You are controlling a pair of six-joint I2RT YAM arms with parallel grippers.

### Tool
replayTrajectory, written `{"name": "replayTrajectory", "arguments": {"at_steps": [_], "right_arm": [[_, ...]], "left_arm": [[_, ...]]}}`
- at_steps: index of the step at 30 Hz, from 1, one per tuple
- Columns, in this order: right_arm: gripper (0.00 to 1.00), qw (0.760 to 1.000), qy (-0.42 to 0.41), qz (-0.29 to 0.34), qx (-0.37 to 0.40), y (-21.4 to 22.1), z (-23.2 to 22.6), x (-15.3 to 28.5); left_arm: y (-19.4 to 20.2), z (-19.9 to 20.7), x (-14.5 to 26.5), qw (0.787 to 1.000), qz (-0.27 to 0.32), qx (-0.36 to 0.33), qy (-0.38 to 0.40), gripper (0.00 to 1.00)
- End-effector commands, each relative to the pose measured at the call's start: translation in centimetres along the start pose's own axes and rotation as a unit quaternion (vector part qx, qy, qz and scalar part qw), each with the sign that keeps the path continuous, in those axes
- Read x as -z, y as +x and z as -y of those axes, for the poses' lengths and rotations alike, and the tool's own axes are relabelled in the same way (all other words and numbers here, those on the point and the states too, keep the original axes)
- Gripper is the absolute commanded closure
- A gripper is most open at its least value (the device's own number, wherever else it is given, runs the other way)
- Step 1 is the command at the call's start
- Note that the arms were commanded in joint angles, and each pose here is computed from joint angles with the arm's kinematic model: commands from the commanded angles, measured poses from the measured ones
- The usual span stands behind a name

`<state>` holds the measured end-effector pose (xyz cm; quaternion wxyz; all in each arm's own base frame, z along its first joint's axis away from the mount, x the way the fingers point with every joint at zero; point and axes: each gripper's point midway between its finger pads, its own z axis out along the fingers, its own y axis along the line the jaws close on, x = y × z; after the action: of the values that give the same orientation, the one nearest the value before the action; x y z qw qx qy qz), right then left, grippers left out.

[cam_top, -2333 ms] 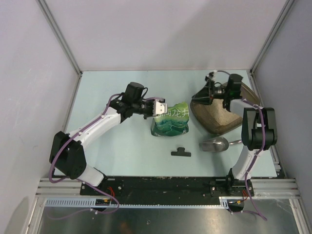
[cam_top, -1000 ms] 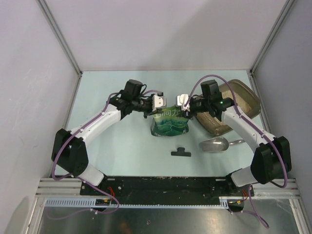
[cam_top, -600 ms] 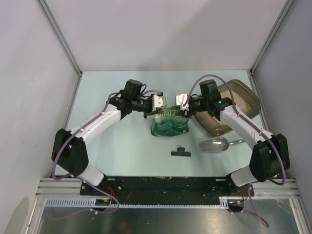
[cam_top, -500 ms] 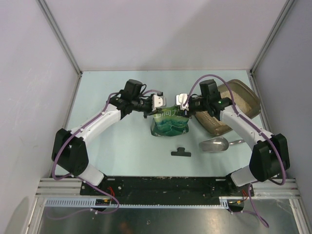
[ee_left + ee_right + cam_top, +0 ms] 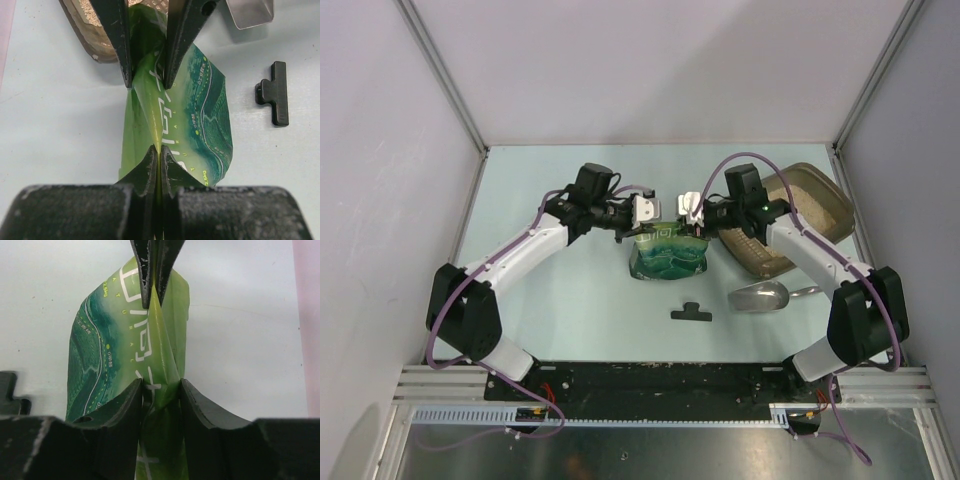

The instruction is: Fill the litter box with clean litter

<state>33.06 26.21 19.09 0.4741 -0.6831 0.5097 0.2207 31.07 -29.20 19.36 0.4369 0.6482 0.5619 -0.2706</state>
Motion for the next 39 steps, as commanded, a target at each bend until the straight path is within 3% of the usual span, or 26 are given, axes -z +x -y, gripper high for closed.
{"name": "replayTrajectory", "arguments": {"at_steps": [1,5,6,9,20,24,26,30,34,37,39], "right_arm": [[0.62,0.999,0.019,-0.007,-0.031,0.1,1.5,1.4],[0.61,0.998,0.018,-0.014,-0.059,0.8,1.8,2.4],[0.53,0.998,0.015,-0.019,-0.065,1.3,1.8,2.3],[0.45,0.997,0.014,-0.025,-0.077,2.1,1.8,2.3],[0.49,0.996,0.015,-0.023,-0.086,2.6,2.8,3.1],[0.45,0.988,0.023,-0.025,-0.153,3.3,3.7,4.8],[0.43,0.976,0.017,-0.011,-0.219,3.1,4.0,5.8],[0.4,0.917,0.005,0.049,-0.396,3.2,5.1,8.4],[0.41,0.829,-0.044,0.092,-0.55,3.2,4.6,9.4],[0.4,0.784,-0.08,0.12,-0.604,2.8,4.3,9.0],[0.4,0.772,-0.092,0.13,-0.615,2.5,4.1,8.8]], "left_arm": [[-2.0,-0.4,0.6,0.999,0.028,-0.032,0.002,0.95],[-2.0,-0.2,0.6,0.999,0.03,-0.034,0.005,0.94],[-2.1,-0.1,0.6,0.999,0.032,-0.036,0.008,0.94],[-2.2,0.0,0.6,0.999,0.036,-0.038,0.012,0.95],[-2.0,-0.5,0.8,0.999,0.029,-0.035,0.003,0.94],[-2.0,-0.7,0.8,0.999,0.027,-0.038,0.001,0.93],[-2.2,-0.8,0.8,0.999,0.028,-0.04,-0.001,0.93],[-2.4,-1.4,0.9,0.998,0.026,-0.052,-0.009,0.92],[-2.7,-1.7,0.8,0.998,0.028,-0.055,-0.01,0.91],[-2.7,-1.9,0.9,0.998,0.025,-0.057,-0.014,0.91],[-2.6,-1.8,0.8,0.998,0.024,-0.056,-0.014,0.91]]}}
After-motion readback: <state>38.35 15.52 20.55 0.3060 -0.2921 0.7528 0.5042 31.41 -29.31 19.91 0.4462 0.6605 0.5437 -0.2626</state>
